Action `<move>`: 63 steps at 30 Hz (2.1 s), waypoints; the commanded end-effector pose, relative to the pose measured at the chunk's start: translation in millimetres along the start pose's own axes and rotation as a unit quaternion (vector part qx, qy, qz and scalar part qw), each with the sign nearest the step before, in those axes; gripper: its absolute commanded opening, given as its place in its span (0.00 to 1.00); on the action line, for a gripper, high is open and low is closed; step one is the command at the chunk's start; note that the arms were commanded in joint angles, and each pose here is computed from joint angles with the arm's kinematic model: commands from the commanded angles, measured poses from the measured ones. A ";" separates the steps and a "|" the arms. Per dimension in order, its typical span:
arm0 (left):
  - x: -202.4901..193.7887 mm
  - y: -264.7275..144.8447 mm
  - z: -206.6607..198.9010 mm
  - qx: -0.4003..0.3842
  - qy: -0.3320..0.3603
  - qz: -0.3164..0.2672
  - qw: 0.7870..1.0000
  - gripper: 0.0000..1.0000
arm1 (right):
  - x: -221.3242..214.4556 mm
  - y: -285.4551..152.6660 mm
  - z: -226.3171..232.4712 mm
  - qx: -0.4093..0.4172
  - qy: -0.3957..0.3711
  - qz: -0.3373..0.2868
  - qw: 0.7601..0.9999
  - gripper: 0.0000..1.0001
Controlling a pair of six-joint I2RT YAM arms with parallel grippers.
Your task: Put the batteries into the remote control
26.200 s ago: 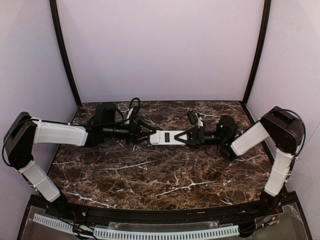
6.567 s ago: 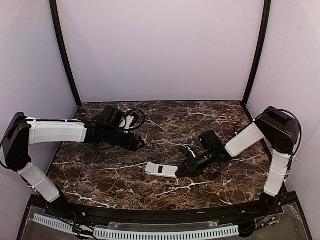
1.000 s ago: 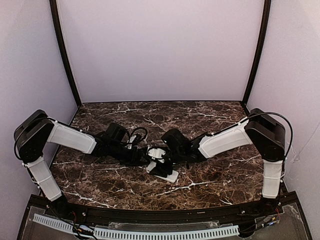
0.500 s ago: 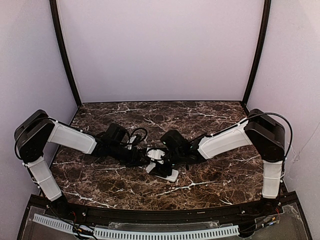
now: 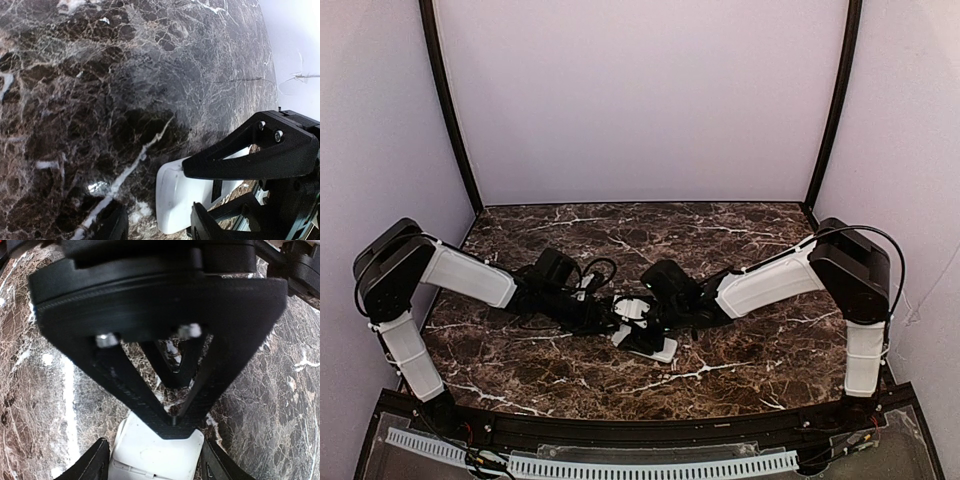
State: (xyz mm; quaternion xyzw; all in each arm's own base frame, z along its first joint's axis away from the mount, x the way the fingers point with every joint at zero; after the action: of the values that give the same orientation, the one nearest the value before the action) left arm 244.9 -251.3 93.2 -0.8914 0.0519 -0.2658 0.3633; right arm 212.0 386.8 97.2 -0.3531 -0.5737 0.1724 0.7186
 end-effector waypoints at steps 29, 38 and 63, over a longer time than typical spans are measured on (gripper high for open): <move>-11.0 16.0 -2.3 0.043 0.005 0.075 0.996 0.33 | -7.4 2.5 -0.5 -0.013 0.012 0.008 1.000 0.64; -13.3 15.8 -0.7 0.050 0.001 0.075 0.996 0.26 | -5.0 -3.2 0.1 -0.017 0.011 -0.003 1.000 0.71; 0.9 17.1 -3.1 0.047 0.000 0.030 0.998 0.02 | -3.3 -9.6 -12.0 -0.021 0.042 -0.018 0.999 0.65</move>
State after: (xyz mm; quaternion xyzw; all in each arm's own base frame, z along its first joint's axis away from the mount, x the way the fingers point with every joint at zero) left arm 257.2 -273.1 100.4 -0.8811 0.0506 -0.2782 0.3791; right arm 212.1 378.2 90.3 -0.3633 -0.5494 0.1605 0.7351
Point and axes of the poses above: each gripper's point midway between its finger pads, its own y axis out along the fingers, its own z axis along the line the jaws close on, x = y × z, the point moved 9 cm from there along -y, back along the fingers, and after that the axes turned 15 degrees about y, right-handed, at the moved point
